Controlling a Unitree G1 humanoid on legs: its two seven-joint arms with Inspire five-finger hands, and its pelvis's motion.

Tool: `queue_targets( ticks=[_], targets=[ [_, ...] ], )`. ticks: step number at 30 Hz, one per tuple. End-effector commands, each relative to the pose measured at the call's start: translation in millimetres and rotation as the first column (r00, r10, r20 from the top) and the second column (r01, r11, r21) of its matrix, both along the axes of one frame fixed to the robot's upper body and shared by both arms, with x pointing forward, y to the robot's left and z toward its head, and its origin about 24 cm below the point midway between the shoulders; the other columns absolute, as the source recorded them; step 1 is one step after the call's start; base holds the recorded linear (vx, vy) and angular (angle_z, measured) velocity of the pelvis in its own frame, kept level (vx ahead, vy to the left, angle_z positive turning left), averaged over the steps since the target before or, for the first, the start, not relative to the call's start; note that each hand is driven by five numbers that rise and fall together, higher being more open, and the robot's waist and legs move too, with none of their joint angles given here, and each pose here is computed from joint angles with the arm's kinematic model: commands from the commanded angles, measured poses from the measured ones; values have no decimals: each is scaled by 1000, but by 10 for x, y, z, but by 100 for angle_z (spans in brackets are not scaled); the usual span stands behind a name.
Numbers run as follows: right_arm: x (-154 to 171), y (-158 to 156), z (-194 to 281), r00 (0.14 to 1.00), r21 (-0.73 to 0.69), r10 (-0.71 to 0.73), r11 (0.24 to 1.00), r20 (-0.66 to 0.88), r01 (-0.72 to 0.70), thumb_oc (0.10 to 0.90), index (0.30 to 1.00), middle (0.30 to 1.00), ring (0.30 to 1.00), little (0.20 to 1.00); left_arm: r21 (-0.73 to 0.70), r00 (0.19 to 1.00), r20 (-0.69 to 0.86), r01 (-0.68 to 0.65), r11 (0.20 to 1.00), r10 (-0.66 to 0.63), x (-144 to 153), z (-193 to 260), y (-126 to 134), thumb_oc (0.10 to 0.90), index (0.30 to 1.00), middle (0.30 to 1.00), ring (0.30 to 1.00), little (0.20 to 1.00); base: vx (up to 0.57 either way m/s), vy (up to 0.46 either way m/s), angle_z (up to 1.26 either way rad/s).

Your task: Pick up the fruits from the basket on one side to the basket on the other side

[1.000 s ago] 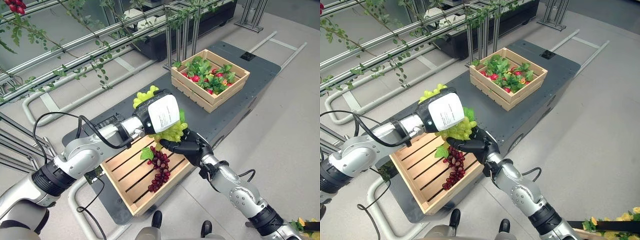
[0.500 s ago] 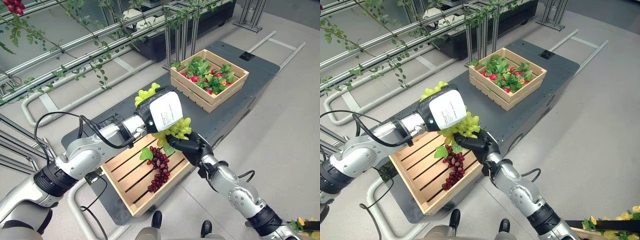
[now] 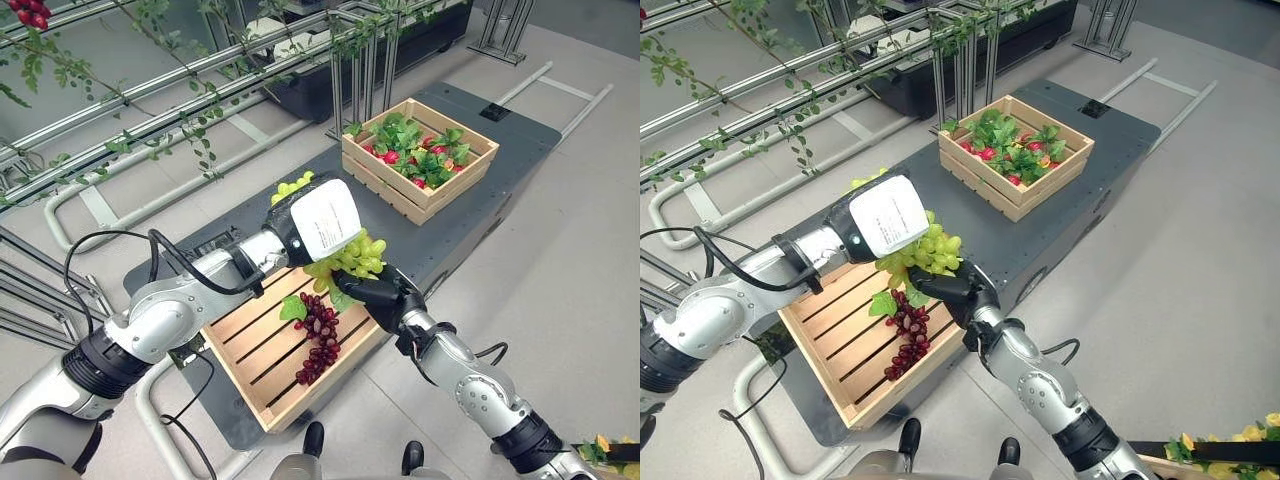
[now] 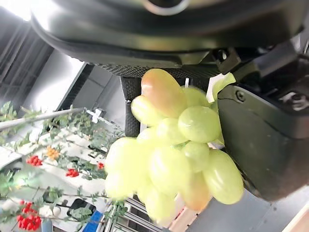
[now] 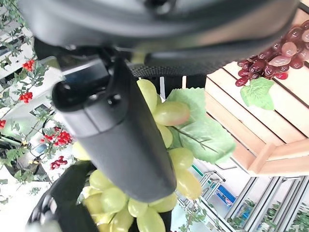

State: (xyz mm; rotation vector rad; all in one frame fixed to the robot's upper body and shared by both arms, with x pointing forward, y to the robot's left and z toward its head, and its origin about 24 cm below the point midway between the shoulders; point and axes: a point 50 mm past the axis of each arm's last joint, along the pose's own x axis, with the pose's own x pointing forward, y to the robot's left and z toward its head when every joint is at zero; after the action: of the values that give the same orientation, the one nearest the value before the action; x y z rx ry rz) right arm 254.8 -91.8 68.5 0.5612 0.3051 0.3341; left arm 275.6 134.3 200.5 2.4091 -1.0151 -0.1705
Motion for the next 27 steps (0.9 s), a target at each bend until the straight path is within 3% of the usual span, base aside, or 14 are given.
queue_targets(
  ticks=[1, 11, 18, 27],
  targets=[
    [109, -162, 366, 971, 145, -132, 984, 199, 104, 400, 300, 300, 300, 300, -241, 980, 187, -18, 970, 65, 12, 501, 256, 800, 900, 900, 900, 900, 0, 0, 0],
    [152, -308, 537, 911, 111, -166, 985, 377, 134, 400, 300, 300, 300, 300, -407, 958, 229, -64, 911, 170, -61, 665, 747, 800, 900, 900, 900, 900, -24, 24, -6],
    [142, -313, 765, 810, 115, -181, 983, 558, 140, 400, 300, 300, 300, 300, -579, 946, 181, -120, 806, 270, -78, 554, 1128, 800, 900, 900, 900, 900, -3, 3, -4],
    [106, -234, 841, 764, 143, -176, 984, 621, 110, 400, 300, 300, 300, 300, -708, 896, 85, -253, 659, 436, -54, 218, 1529, 800, 900, 900, 900, 900, -3, 3, -3]
  ],
)
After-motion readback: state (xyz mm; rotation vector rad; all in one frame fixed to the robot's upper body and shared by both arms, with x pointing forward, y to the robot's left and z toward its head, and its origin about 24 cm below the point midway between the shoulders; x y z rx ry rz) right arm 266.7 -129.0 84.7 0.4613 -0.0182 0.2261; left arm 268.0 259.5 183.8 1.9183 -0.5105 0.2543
